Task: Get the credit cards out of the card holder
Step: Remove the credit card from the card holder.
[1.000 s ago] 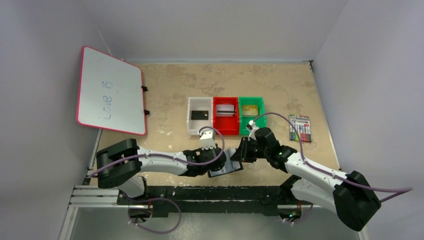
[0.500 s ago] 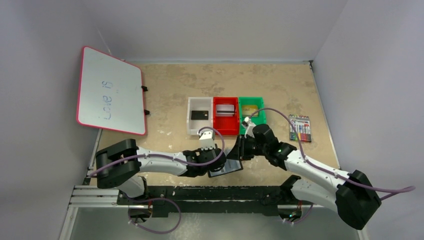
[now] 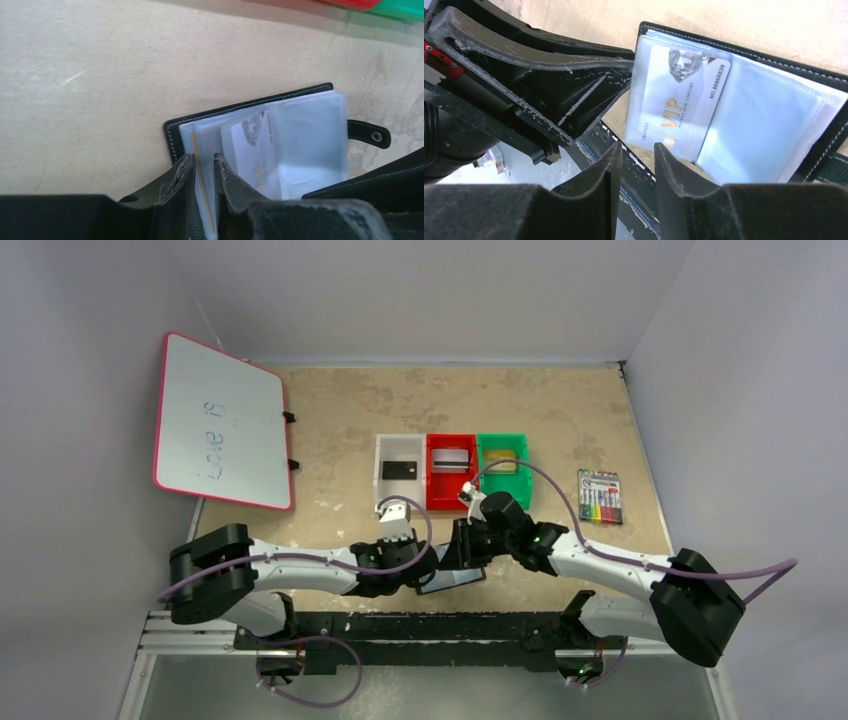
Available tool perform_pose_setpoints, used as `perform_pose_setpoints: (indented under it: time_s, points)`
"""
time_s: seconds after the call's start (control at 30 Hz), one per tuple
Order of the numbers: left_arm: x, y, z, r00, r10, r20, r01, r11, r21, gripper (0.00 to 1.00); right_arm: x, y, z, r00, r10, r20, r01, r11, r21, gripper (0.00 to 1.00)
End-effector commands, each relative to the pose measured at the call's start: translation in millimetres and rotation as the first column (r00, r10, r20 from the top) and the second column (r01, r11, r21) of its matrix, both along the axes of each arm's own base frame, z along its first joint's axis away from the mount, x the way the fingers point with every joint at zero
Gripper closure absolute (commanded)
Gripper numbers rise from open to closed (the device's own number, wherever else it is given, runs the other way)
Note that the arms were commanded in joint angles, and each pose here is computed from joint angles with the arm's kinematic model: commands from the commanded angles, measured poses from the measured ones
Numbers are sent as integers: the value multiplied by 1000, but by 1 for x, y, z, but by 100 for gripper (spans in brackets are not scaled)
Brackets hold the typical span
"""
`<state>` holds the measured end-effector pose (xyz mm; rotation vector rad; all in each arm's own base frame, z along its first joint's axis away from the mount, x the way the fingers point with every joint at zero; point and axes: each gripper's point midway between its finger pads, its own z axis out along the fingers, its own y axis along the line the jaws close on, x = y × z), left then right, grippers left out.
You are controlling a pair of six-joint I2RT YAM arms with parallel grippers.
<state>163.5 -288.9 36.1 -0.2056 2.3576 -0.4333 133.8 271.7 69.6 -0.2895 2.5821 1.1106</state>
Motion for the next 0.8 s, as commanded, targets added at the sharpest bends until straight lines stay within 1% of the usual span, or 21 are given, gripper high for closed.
perform_pose_setpoints:
  time_s: [0.0,0.07,0.13,0.23,0.33,0.43,0.57,0.63,0.77]
  points:
    - [3,24,6,996,83,35,-83,997,-4,80,6,21,22,998,39,51,-43,994,98,67]
    - [2,24,8,996,79,38,-78,997,-28,80,10,19,20,998,13,56,-17,997,80,67]
    - [2,19,11,997,65,39,-63,997,-55,79,15,5,8,998,-51,45,52,999,-12,68]
    - [2,14,13,998,54,38,-51,996,-74,80,18,-9,-6,989,-146,7,146,987,-75,70]
    - [2,13,15,998,54,42,-50,996,-80,80,18,-19,-18,980,-197,-20,194,976,-97,71]
    - [3,11,19,998,42,54,-37,995,-93,80,20,-20,-23,977,-211,-34,209,976,-62,71]
    - [2,2,26,997,-8,75,16,994,-107,78,20,-15,-23,982,-182,-59,183,983,16,71]
    - [0,-3,26,996,-47,75,54,994,-96,75,21,-14,-26,982,-176,-63,178,984,27,71]
    - [-3,-5,20,995,-76,58,78,996,-44,72,21,-12,-32,984,-162,-79,166,985,49,71]
